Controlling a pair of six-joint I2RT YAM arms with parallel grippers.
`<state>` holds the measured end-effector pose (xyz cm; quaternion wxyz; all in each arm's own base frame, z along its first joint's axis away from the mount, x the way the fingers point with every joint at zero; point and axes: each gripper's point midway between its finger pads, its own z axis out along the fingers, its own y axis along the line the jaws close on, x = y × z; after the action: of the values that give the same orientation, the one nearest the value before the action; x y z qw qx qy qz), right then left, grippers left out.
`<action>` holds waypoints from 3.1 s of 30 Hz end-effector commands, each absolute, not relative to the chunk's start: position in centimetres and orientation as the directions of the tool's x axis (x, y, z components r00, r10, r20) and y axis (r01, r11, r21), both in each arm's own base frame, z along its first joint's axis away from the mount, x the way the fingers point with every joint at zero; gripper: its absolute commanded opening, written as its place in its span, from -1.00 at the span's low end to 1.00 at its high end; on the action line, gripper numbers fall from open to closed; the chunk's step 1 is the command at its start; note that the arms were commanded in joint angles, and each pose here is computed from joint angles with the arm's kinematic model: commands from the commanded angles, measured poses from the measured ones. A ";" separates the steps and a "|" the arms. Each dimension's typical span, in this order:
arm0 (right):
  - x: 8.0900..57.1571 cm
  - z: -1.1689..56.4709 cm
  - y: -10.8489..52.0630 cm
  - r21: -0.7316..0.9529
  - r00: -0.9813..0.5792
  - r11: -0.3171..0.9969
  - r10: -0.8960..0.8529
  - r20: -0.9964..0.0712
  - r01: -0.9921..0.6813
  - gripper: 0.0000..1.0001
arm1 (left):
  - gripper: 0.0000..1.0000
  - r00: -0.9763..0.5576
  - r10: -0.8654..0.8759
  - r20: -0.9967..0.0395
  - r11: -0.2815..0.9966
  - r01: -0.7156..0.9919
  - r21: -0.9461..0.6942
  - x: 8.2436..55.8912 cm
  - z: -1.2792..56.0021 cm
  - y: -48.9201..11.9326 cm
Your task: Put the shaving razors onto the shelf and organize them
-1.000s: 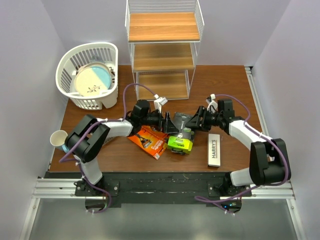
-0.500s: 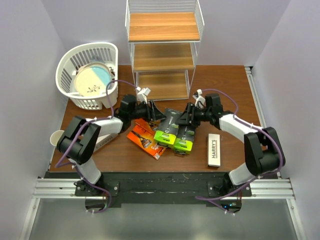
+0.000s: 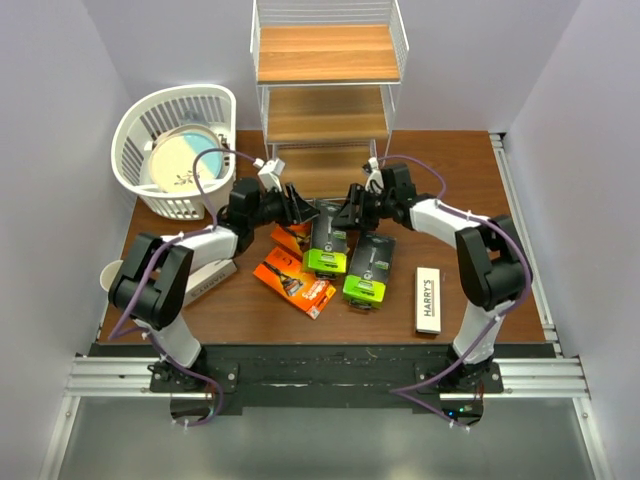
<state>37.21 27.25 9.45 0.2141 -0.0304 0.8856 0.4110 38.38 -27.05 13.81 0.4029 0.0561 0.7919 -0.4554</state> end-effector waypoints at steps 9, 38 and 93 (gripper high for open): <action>39.1 13.5 31.0 0.653 -0.829 0.633 0.032 -0.559 -0.416 0.42 | 0.37 -0.619 -0.214 -0.756 0.644 0.492 -0.586 40.2 14.7 -25.9; 33.0 12.7 28.3 0.573 -0.785 0.680 -0.007 -0.619 -0.458 0.54 | 0.22 -0.764 -0.420 -0.490 0.561 0.206 -0.802 27.1 10.0 -19.9; 39.5 10.4 36.1 0.585 -0.742 0.630 0.020 -0.670 -0.511 0.57 | -1.00 -0.710 -0.386 -0.589 0.640 0.254 -0.726 34.9 6.8 -22.1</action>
<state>39.07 33.20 8.19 0.2910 -0.0947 0.8677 0.3918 31.95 -23.38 7.02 0.3351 -0.0281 0.8189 -0.4651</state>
